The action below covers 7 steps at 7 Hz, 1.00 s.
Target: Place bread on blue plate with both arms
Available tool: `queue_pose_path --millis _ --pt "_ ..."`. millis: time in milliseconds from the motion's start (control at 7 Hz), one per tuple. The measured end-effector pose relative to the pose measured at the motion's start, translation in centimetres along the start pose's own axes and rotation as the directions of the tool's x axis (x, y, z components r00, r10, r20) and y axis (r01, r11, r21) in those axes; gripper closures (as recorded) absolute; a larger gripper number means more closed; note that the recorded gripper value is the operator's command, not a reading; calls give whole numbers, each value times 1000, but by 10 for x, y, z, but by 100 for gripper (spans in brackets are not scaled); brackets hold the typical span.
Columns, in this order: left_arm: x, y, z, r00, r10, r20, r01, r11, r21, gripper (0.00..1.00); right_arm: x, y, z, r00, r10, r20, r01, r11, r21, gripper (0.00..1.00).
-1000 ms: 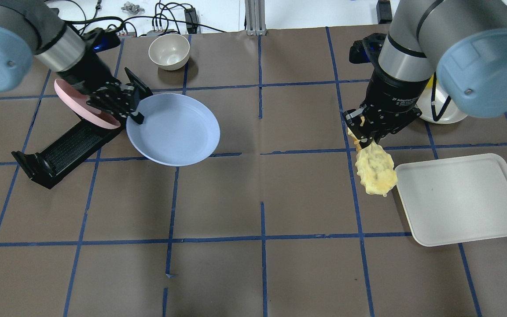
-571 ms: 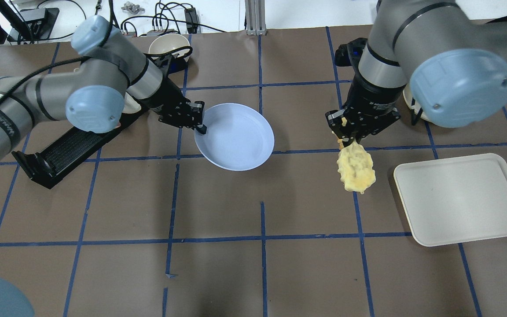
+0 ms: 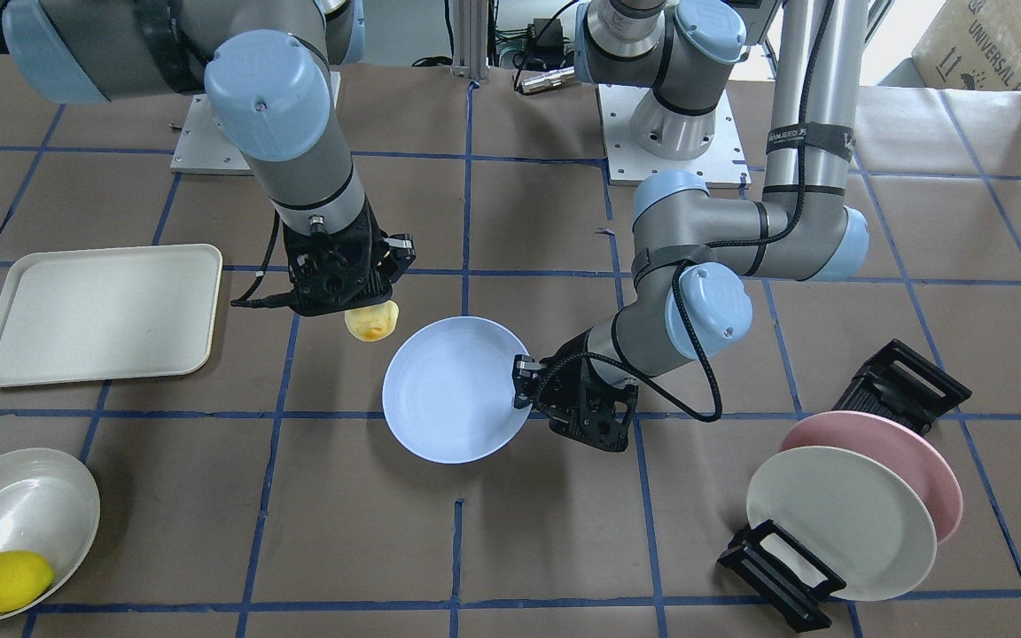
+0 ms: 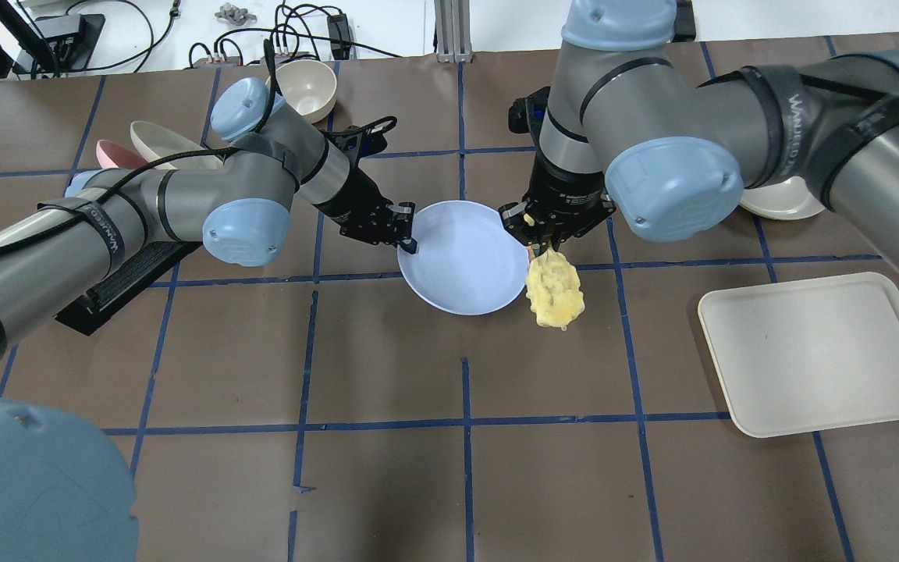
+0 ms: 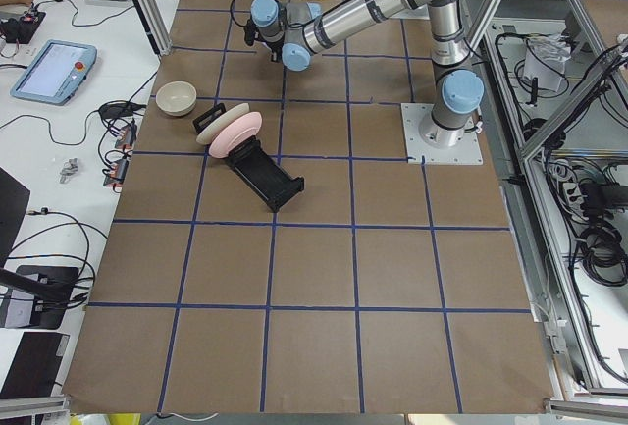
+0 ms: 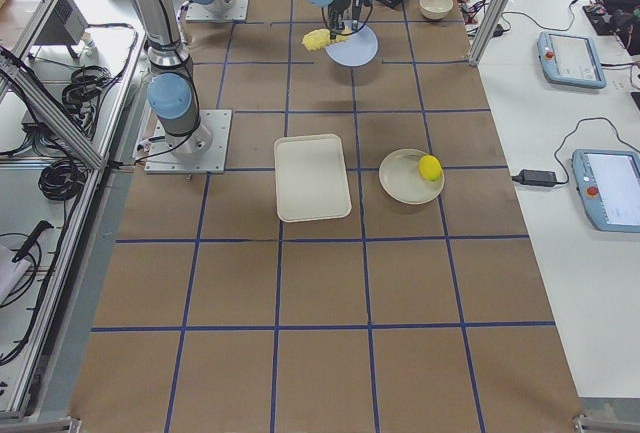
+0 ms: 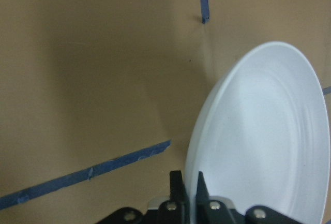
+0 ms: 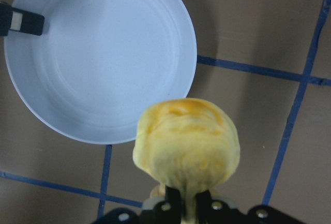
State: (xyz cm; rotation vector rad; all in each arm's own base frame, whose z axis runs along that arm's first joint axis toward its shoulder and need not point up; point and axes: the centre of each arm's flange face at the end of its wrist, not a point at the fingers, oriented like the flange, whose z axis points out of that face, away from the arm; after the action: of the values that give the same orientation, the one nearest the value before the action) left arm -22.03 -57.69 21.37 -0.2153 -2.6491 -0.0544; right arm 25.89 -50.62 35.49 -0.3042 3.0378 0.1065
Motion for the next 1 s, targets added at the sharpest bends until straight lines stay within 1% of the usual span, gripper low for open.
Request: queue_pose_path --millis 143,286,429,571,714,857,1000 --pt "0 0 6 1000 1 1 -1 1000 -4 5 -3 -18 13 1000 -8 0 8 1000 6 85" --pt "0 1 8 1000 -10 4 10 1000 -5 0 -4 -39 27 1000 -12 0 12 1000 8 84" --pt "0 0 1 1000 -24 10 24 1000 7 0 -8 -61 40 1000 -18 -1 18 1000 7 84" --pt "-2 -1 -17 999 -36 26 35 999 34 0 -16 -82 55 1000 -26 -4 26 1000 3 83" --pt "-6 0 -45 997 -53 59 50 997 60 0 -25 -99 72 1000 -18 -7 18 1000 -3 82" --pt "-8 6 -72 992 -72 106 65 995 72 0 -32 -109 89 1000 -5 -12 5 1000 -4 71" --pt "-6 18 -100 980 -86 180 73 995 73 0 -38 -117 107 1000 -3 -18 3 1000 -3 10"
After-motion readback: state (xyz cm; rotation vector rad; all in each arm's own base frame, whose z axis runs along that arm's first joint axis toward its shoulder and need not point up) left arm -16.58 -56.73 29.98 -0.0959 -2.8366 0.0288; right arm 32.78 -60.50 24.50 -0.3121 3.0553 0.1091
